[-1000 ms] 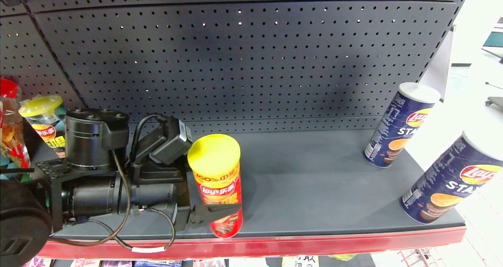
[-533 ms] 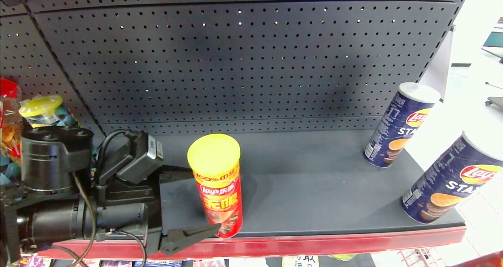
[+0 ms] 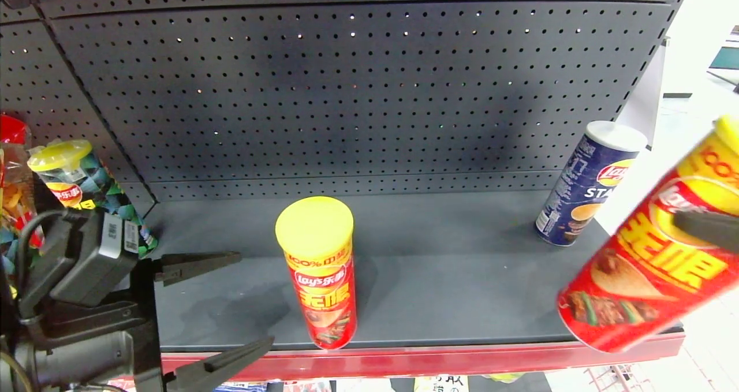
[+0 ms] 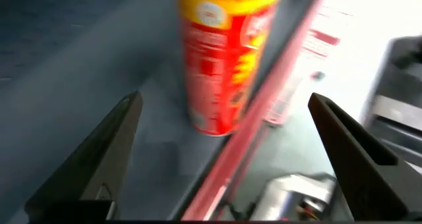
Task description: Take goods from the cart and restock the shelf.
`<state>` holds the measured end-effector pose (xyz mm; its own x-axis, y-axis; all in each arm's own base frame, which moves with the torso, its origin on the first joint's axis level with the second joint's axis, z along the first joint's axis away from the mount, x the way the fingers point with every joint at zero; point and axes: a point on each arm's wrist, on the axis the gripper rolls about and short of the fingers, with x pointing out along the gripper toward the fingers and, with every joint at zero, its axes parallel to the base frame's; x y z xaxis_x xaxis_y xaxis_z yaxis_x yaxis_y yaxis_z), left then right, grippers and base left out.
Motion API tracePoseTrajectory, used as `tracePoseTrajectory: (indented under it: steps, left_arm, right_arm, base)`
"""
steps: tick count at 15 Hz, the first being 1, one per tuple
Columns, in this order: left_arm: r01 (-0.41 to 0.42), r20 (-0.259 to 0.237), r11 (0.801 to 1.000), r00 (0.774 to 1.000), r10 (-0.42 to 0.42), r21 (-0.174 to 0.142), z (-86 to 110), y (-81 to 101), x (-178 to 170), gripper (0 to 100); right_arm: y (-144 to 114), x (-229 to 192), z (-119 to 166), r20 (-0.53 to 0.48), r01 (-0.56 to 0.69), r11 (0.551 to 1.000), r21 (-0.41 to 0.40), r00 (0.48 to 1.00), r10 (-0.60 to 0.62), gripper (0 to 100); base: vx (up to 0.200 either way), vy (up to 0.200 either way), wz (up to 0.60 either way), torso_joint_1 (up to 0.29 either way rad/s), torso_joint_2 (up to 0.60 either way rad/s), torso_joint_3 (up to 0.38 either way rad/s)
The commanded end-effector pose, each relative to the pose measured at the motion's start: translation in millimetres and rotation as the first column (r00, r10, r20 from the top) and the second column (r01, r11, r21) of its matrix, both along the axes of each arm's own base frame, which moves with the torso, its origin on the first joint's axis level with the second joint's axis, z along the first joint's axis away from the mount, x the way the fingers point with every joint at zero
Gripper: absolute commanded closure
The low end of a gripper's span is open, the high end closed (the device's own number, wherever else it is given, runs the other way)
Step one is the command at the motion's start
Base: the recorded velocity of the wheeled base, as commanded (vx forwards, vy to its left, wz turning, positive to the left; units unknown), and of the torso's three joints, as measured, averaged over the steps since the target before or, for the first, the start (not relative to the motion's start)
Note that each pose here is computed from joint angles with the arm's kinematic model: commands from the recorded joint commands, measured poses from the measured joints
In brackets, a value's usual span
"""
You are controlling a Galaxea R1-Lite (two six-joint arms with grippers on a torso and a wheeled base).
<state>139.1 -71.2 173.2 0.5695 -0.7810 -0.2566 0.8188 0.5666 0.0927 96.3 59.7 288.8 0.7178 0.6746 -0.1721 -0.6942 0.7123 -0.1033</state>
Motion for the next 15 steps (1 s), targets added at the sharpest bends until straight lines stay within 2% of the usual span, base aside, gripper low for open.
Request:
tracePoseTrajectory:
  steps: [1, 6, 8, 9, 11, 15]
  left_arm:
    - [-0.016, 0.062, 1.000, 0.998, 0.017, -0.022, 9.6, 5.4, -10.9, 0]
    - [-0.018, 0.054, 1.000, 0.998, 0.019, -0.019, 8.3, 9.5, -20.9, 0]
    - [-0.018, 0.049, 1.000, 0.999, 0.019, -0.018, 5.9, 10.4, -23.1, 0]
    - [-0.022, 0.048, 1.000, 0.999, 0.023, -0.022, 2.9, 13.2, -29.6, 0]
    - [-0.024, 0.043, 0.999, 0.999, 0.025, -0.025, 2.1, 16.5, -37.4, 0]
    - [-0.035, -0.009, 0.999, 0.999, 0.035, 0.002, -4.8, 27.0, -61.6, 0]
  right_arm:
    - [48.7, 64.7, -17.7, -0.064, -0.059, 0.998, -0.034, 0.996, 0.056, 100]
    - [103.1, 110.7, -32.0, -0.104, -0.140, 0.988, -0.058, 0.986, 0.133, 100]
    - [112.1, 121.3, -33.6, -0.091, -0.143, 0.988, -0.053, 0.986, 0.138, 100]
    - [131.4, 138.2, -39.3, -0.058, -0.160, 0.986, -0.037, 0.986, 0.158, 100]
    - [149.4, 150.7, -42.0, -0.050, -0.180, 0.983, -0.033, 0.983, 0.178, 100]
    - [182.4, 169.2, -45.8, -0.042, -0.220, 0.975, -0.028, 0.975, 0.219, 100]
  base:
    - [0.000, 0.000, 0.00, 0.000, 0.00, 0.000]
    - [0.000, 0.000, 0.00, 0.000, 0.00, 0.000]
    - [0.000, 0.000, 0.00, 0.000, 0.00, 0.000]
    - [0.000, 0.000, 0.00, 0.000, 0.00, 0.000]
    - [0.000, 0.000, 0.00, 0.000, 0.00, 0.000]
    - [0.000, 0.000, 0.00, 0.000, 0.00, 0.000]
